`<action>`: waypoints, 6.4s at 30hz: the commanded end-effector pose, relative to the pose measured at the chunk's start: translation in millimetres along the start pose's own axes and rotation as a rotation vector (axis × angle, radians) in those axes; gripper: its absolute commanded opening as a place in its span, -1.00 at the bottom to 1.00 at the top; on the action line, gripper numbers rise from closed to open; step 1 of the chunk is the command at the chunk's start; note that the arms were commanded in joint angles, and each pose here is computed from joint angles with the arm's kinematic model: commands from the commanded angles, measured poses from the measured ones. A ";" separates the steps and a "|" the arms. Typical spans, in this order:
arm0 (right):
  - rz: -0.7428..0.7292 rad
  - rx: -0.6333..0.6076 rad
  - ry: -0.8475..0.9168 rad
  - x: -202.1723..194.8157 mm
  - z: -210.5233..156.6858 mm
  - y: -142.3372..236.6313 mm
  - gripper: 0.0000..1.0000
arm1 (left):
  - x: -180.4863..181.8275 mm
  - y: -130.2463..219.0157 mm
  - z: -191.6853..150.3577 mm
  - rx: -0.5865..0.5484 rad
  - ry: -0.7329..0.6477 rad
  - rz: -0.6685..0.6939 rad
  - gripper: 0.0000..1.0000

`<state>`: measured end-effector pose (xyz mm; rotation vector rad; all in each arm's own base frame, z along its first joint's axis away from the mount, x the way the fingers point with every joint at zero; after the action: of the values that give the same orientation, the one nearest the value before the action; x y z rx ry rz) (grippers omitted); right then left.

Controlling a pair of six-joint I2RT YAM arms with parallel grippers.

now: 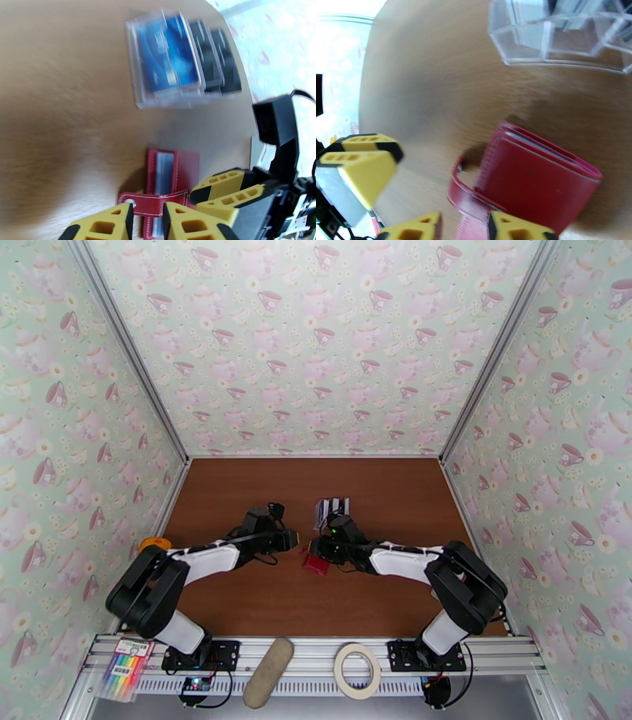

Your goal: Put the credit cards into the card holder

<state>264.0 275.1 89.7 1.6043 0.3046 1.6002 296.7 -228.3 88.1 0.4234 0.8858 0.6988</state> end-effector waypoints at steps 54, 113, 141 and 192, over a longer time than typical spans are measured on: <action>0.132 0.005 -0.129 -37.3 1.8 -7.4 -0.08 | 19.7 -50.7 -26.3 0.242 0.080 0.026 -0.53; -0.157 -0.191 0.201 16.2 10.4 93.5 -0.84 | 2.2 12.7 15.2 -0.072 -0.044 0.062 -0.46; -0.912 -0.448 0.583 16.0 22.9 132.3 -0.91 | 7.0 6.9 12.2 -0.053 -0.018 0.074 -0.45; -1.024 -0.181 0.772 4.4 -47.0 -18.6 -0.45 | 37.3 34.1 15.2 -0.155 0.104 0.107 -0.45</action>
<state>229.5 296.6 79.8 0.3880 1.1292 1.2202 311.5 -179.4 94.6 0.3168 0.9090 0.8903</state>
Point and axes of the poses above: each hand's point on the last joint's axis, 136 mm out from that joint toward the fingers, its own y axis back along the fingers, its own x axis along the line the jaws close on, z = x × y, the point moved 4 cm from there along y, back along the fingers, and after that the axes turned 14 degrees about -y, right-handed, at the moved point
